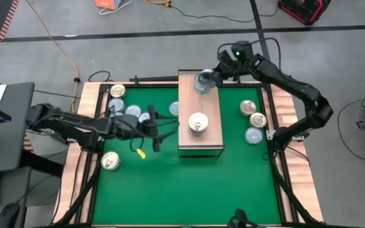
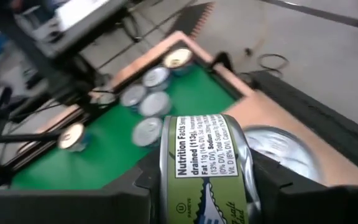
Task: Stack canned seafood by type on shelf
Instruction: Stack the green tuna can on top of the red tuna can on the shelf, then put the green tuna can on the shelf
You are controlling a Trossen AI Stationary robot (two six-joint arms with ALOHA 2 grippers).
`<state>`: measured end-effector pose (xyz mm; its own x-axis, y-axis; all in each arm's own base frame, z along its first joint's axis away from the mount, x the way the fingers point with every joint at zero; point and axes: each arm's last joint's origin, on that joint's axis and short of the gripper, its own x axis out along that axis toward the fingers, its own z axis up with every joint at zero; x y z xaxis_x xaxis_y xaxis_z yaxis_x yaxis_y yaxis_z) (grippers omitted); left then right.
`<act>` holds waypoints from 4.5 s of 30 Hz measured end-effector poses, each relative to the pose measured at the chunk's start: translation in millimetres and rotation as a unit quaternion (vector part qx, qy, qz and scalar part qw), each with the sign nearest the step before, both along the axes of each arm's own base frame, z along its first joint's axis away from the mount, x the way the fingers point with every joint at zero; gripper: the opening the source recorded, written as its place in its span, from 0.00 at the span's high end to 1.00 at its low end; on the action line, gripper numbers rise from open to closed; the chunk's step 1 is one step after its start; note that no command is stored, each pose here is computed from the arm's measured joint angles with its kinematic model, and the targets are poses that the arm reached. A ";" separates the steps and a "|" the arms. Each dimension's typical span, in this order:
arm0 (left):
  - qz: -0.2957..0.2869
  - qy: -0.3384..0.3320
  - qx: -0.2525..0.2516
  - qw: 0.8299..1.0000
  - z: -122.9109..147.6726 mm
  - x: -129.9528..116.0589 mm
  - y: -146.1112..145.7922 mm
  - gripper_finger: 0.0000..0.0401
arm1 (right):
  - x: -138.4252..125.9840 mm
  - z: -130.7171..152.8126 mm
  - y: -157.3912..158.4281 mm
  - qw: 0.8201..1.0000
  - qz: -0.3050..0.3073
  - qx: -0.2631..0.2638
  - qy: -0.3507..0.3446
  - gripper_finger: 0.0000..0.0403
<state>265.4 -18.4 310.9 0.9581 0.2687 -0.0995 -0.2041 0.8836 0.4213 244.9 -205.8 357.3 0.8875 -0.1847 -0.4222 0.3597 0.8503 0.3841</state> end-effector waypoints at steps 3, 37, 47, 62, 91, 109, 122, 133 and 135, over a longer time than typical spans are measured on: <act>-0.011 -0.038 -0.013 0.999 15.1 -11.7 4.1 0.37 | 5.4 -3.0 -3.3 1.000 0.017 -0.006 -0.006 0.57; 0.043 -0.067 -0.024 0.997 17.0 -7.4 31.8 0.37 | 4.0 -37.6 -62.6 0.993 0.049 0.083 -0.067 0.57; 0.038 -0.062 -0.041 0.997 15.1 -7.3 31.4 0.37 | 9.8 -42.7 -59.8 0.990 0.047 0.120 -0.061 0.53; 0.021 -0.037 -0.036 0.998 10.8 -7.2 30.4 0.37 | 2.1 -47.4 -63.5 0.993 0.004 0.112 -0.028 0.30; 0.120 0.121 -0.113 0.979 -28.9 -28.6 37.1 0.37 | -20.4 16.2 99.7 0.993 -0.017 -0.117 0.022 0.29; 0.185 0.203 -0.123 0.954 -82.1 0.4 106.4 0.37 | -11.5 -37.6 293.6 0.973 0.009 -0.221 -0.067 0.29; 0.199 0.201 -0.091 0.955 -140.5 27.4 179.3 0.37 | -10.7 -61.6 345.8 0.969 0.013 -0.238 -0.059 0.29; 0.132 0.234 -0.166 0.949 -155.0 31.1 202.4 0.37 | -11.1 -60.4 346.3 0.970 0.012 -0.236 -0.063 0.29; 0.127 0.257 -0.170 0.943 -154.0 32.7 198.5 0.37 | -11.1 -60.2 346.3 0.970 0.012 -0.234 -0.064 0.29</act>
<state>298.1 180.1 156.8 0.6688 0.3521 -0.6548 -0.2741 0.9355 0.2231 233.9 140.5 297.0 0.9335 -0.3089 -0.1822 0.3131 0.9497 -0.0061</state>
